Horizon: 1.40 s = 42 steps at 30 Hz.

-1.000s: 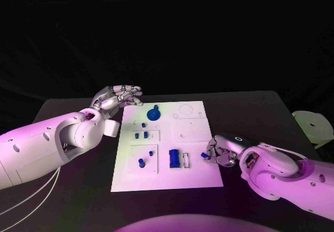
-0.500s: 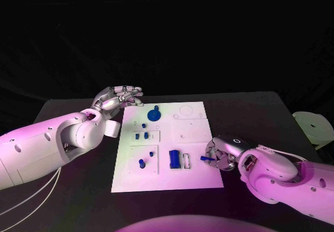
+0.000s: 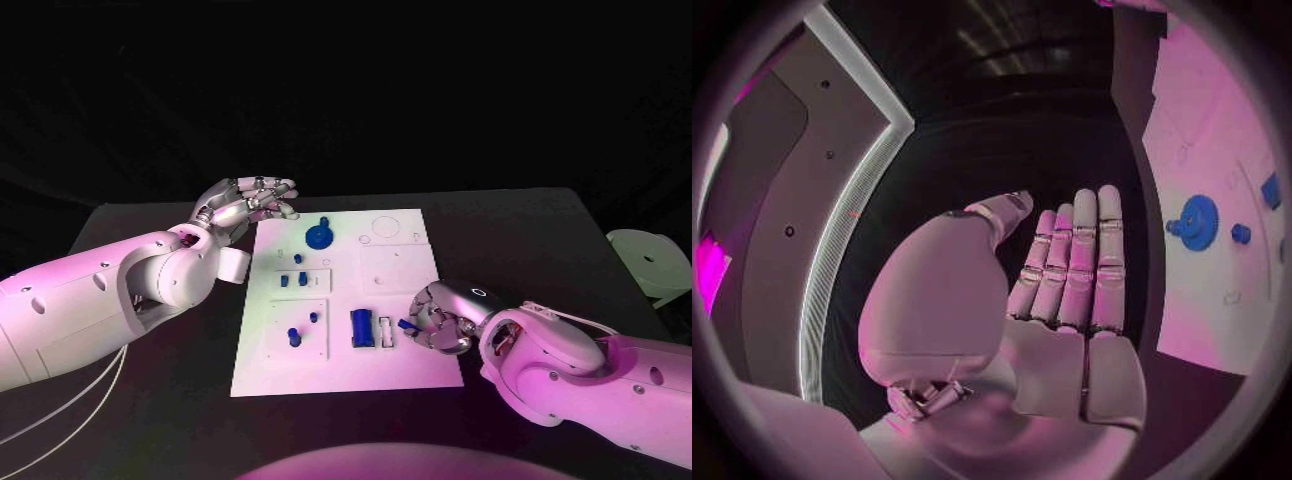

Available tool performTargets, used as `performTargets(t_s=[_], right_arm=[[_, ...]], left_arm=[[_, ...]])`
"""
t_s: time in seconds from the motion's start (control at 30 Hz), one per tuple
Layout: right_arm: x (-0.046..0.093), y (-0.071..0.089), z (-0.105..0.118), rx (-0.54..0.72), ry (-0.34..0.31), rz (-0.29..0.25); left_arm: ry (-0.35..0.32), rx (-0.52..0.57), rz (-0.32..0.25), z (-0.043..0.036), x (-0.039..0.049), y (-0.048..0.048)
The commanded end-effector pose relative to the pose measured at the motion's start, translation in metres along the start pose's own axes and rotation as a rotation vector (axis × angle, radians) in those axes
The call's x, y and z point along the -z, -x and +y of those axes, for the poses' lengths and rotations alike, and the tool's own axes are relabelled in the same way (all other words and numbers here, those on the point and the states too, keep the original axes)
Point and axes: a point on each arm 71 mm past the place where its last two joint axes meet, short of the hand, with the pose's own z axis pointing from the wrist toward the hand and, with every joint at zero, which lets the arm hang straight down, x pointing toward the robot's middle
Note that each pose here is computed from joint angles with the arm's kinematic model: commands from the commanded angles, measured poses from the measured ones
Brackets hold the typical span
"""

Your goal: Assemble the parts on the task board

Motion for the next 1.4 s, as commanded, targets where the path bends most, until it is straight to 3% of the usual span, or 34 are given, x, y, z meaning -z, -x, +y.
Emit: performTargets(t_s=[0.03,0.33,0.77,1.4], right_arm=[[-0.002,-0.001,0.002,-0.071,-0.013,-0.007],[-0.01,-0.005,0.008,-0.121,-0.019,0.013],[-0.018,-0.015,0.013,-0.121,-0.016,0.099],[-0.022,-0.018,0.016,-0.122,-0.016,0.106]], left_arm=[[-0.006,0.005,0.022,-0.0006,-0.0006,-0.0034],[-0.006,0.006,0.025,-0.0008,-0.0004,-0.0038],[-0.005,0.008,0.031,-0.0008,-0.0003,-0.0046],[-0.003,0.009,0.035,-0.0005,-0.0006,-0.0052]])
